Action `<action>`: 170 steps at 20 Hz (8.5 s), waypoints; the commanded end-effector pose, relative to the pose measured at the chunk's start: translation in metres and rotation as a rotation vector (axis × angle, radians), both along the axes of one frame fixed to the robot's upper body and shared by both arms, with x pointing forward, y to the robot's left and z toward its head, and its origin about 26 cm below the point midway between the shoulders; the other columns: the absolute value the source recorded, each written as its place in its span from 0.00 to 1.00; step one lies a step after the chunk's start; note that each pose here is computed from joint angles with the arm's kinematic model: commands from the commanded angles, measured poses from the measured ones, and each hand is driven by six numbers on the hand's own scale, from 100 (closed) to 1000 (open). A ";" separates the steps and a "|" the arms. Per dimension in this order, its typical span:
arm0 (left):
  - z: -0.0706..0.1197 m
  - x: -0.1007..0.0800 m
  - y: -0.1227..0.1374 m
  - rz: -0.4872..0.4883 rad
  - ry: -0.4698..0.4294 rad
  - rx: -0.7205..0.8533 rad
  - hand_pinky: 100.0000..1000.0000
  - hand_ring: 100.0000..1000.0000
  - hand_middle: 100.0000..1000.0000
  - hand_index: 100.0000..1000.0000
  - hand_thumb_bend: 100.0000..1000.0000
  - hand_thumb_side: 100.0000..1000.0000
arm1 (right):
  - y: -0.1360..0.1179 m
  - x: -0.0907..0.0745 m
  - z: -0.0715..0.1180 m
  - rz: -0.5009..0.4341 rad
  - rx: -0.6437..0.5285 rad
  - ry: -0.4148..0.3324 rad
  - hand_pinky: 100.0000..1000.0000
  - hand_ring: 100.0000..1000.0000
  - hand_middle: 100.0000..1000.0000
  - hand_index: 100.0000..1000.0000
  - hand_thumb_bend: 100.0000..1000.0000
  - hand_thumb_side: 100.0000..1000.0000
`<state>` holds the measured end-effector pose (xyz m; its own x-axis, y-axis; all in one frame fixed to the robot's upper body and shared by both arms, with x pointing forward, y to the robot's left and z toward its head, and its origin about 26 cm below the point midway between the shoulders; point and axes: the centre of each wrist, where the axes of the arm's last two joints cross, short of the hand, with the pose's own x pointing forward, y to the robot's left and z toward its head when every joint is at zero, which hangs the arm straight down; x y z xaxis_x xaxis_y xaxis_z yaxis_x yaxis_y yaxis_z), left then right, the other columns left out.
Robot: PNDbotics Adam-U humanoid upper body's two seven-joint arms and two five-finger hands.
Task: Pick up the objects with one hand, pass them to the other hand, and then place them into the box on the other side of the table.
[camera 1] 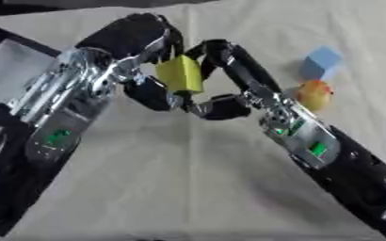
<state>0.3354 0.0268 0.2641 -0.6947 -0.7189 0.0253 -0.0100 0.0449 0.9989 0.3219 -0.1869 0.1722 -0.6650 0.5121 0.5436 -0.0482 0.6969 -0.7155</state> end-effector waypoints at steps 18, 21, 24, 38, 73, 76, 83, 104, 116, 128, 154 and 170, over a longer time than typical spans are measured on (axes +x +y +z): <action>0.020 -0.010 0.010 0.038 -0.056 0.026 0.57 0.45 0.34 0.35 0.30 0.00 | -0.004 -0.001 0.004 -0.127 -0.079 0.001 0.54 0.55 0.62 0.74 0.66 0.00; 0.021 -0.011 0.011 0.041 -0.048 0.036 0.57 0.45 0.34 0.35 0.30 0.00 | -0.005 -0.001 0.004 -0.163 -0.075 0.005 0.54 0.55 0.62 0.74 0.66 0.00; 0.023 -0.012 0.013 0.044 -0.043 0.042 0.57 0.45 0.34 0.35 0.30 0.00 | -0.007 -0.001 0.004 -0.191 -0.068 0.005 0.53 0.55 0.62 0.74 0.65 0.00; 0.037 -0.011 0.036 0.101 -0.033 -0.004 0.58 0.46 0.34 0.35 0.28 0.00 | -0.014 -0.005 0.005 -0.252 -0.033 0.012 0.53 0.55 0.61 0.73 0.61 0.00; 0.064 0.040 0.180 0.578 0.055 -0.202 0.60 0.46 0.34 0.35 0.17 0.00 | -0.015 -0.028 0.026 -0.204 -0.005 -0.077 0.53 0.53 0.59 0.71 0.60 0.00; 0.058 0.048 0.191 0.630 0.065 -0.203 0.60 0.46 0.35 0.36 0.17 0.00 | -0.015 -0.028 0.027 -0.202 0.008 -0.081 0.53 0.53 0.58 0.71 0.60 0.00; 0.043 0.060 0.213 0.728 0.085 -0.186 0.60 0.46 0.35 0.36 0.20 0.00 | -0.014 -0.028 0.029 -0.196 0.022 -0.085 0.53 0.53 0.58 0.71 0.60 0.00; 0.005 0.080 0.253 0.879 0.120 -0.108 0.66 0.57 0.49 0.56 0.35 0.13 | -0.013 -0.027 0.030 -0.182 0.035 -0.102 0.53 0.54 0.58 0.71 0.60 0.00; -0.004 0.082 0.265 0.922 0.093 -0.093 0.78 0.75 0.70 0.80 0.62 0.57 | -0.014 -0.027 0.031 -0.185 0.031 -0.114 0.54 0.54 0.58 0.71 0.60 0.00; 0.015 0.067 0.259 0.889 0.014 -0.224 0.75 0.69 0.61 0.74 0.37 0.33 | -0.018 -0.026 0.033 -0.196 0.046 -0.146 0.54 0.54 0.58 0.71 0.60 0.00; 0.016 0.015 0.249 0.665 -0.077 -0.658 0.78 0.67 0.57 0.70 0.09 0.40 | -0.116 -0.031 0.065 -0.391 -0.098 0.007 0.59 0.59 0.65 0.74 0.62 0.00; 0.012 0.015 0.249 0.680 -0.064 -0.618 0.79 0.67 0.57 0.70 0.11 0.41 | -0.144 -0.040 0.082 -0.595 -0.266 0.133 0.65 0.65 0.68 0.77 0.68 0.02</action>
<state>0.3532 0.2708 0.2653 -0.1344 -0.8293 0.5424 -0.2555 0.5579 0.7896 0.2858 -0.3307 0.2424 -0.1633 0.8815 0.4430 0.1682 0.4673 -0.8680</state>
